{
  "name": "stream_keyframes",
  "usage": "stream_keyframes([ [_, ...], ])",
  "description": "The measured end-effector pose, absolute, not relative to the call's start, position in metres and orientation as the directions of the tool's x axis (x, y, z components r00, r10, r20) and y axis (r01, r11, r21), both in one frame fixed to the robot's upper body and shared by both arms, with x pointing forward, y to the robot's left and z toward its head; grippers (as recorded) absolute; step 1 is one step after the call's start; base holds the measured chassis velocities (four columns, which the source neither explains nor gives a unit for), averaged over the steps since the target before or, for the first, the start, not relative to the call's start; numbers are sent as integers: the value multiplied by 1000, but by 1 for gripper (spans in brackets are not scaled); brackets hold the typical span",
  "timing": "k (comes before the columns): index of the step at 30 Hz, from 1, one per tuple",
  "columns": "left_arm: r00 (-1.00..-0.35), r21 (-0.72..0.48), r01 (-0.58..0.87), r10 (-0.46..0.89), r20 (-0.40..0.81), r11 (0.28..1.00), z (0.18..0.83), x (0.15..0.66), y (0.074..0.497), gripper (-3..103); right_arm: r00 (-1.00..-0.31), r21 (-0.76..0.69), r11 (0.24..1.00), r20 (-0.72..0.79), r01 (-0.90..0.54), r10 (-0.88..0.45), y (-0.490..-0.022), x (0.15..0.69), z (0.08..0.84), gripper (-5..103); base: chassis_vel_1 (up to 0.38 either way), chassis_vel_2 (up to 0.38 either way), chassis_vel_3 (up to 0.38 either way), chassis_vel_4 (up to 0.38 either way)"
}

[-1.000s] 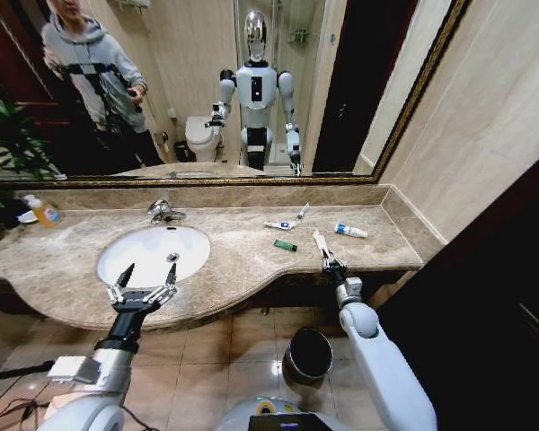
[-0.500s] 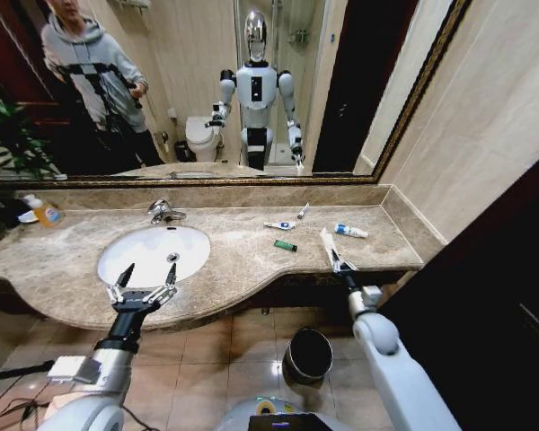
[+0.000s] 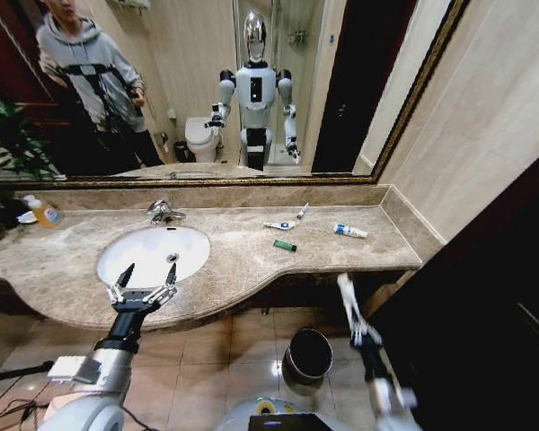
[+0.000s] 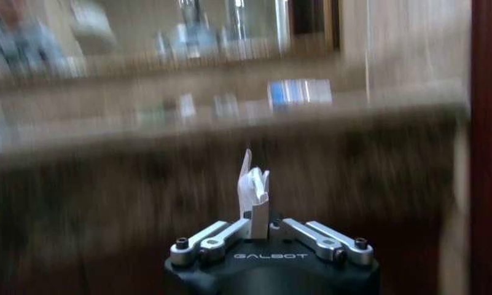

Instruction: Pick up the trash from the sink and place it in the trash bin.

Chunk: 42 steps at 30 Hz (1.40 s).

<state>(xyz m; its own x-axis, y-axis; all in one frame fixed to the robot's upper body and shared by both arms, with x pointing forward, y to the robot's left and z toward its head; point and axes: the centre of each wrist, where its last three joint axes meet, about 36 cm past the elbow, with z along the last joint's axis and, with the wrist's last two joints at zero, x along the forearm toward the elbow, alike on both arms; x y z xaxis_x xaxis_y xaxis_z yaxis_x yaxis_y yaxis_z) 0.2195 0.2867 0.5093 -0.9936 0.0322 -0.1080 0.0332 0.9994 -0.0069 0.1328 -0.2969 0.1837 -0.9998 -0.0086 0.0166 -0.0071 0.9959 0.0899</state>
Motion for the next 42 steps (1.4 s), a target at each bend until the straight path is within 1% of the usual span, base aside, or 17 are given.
stream_keyframes([
  [1, -994, -7, 33, 32, -108, 999, 509, 219, 287, 100, -1000, 90, 996, 17, -7, -9, -297, 133, 184, 0, 0, 0, 0, 0],
  [3, -994, -7, 33, 32, -108, 999, 509, 219, 287, 100, -993, 63, 998, 121, 0, -8, -298, 122, 144, 0, 0, 0, 0, 0],
  [5, -994, -7, 33, 32, -108, 999, 509, 219, 287, 100, -990, 59, 998, 139, 1, -8, -298, 122, 138, 0, 0, 0, 0, 0],
  [8, -994, -7, 33, 32, -108, 999, 509, 219, 287, 100, -953, 48, 999, 304, 24, 9, -295, 131, 90, 0, 0, 0, 0, 0],
  [9, -994, -7, 33, 32, -108, 999, 509, 219, 287, 100, -953, 48, 999, 304, 24, 9, -295, 131, 90, 0, 0, 0, 0, 0],
  [11, -994, -7, 33, 32, -108, 999, 509, 219, 287, 100, -920, 37, 999, 393, 26, 9, -295, 138, 67, 0, 0, 0, 0, 0],
  [13, -994, -7, 33, 32, -108, 999, 509, 219, 287, 100, -896, 29, 1000, 444, 12, -3, -295, 147, 56, 0, 0, 0, 0, 0],
  [15, -994, -7, 33, 32, -108, 999, 509, 219, 287, 100, -888, 24, 1000, 461, 2, -9, -295, 152, 53, 0, 0, 0, 0, 0],
  [18, -994, -7, 33, 32, -108, 999, 509, 219, 287, 100, -866, 4, 1000, 499, -30, -28, -294, 179, 41, 0, 0, 0, 0, 0],
  [24, -994, -7, 33, 32, -108, 999, 509, 219, 287, 100, -839, 21, 998, 541, -51, -54, -288, 210, 38, 0, 0, 0, 0, 0],
  [27, -994, -7, 33, 32, -108, 999, 509, 219, 287, 100, -804, 37, 997, 590, -65, -74, -281, 231, 38, 0, 0, 0, 0, 0],
  [33, -994, -7, 33, 32, -108, 999, 509, 219, 287, 100, -771, 23, 992, 627, -123, -110, -271, 251, 33, 0, 0, 0, 0, 0],
  [35, -994, -7, 33, 32, -108, 999, 509, 219, 287, 100, -740, 7, 989, 662, -149, -116, -269, 258, 27, 0, 0, 0, 0, 0],
  [39, -994, -7, 33, 32, -108, 999, 509, 219, 287, 100, -700, 5, 989, 706, -149, -109, -269, 264, 24, 0, 0, 0, 0, 0],
  [42, -994, -7, 33, 32, -108, 999, 509, 219, 287, 100, -693, 7, 988, 712, -152, -111, -268, 269, 24, 0, 0, 0, 0, 0],
])
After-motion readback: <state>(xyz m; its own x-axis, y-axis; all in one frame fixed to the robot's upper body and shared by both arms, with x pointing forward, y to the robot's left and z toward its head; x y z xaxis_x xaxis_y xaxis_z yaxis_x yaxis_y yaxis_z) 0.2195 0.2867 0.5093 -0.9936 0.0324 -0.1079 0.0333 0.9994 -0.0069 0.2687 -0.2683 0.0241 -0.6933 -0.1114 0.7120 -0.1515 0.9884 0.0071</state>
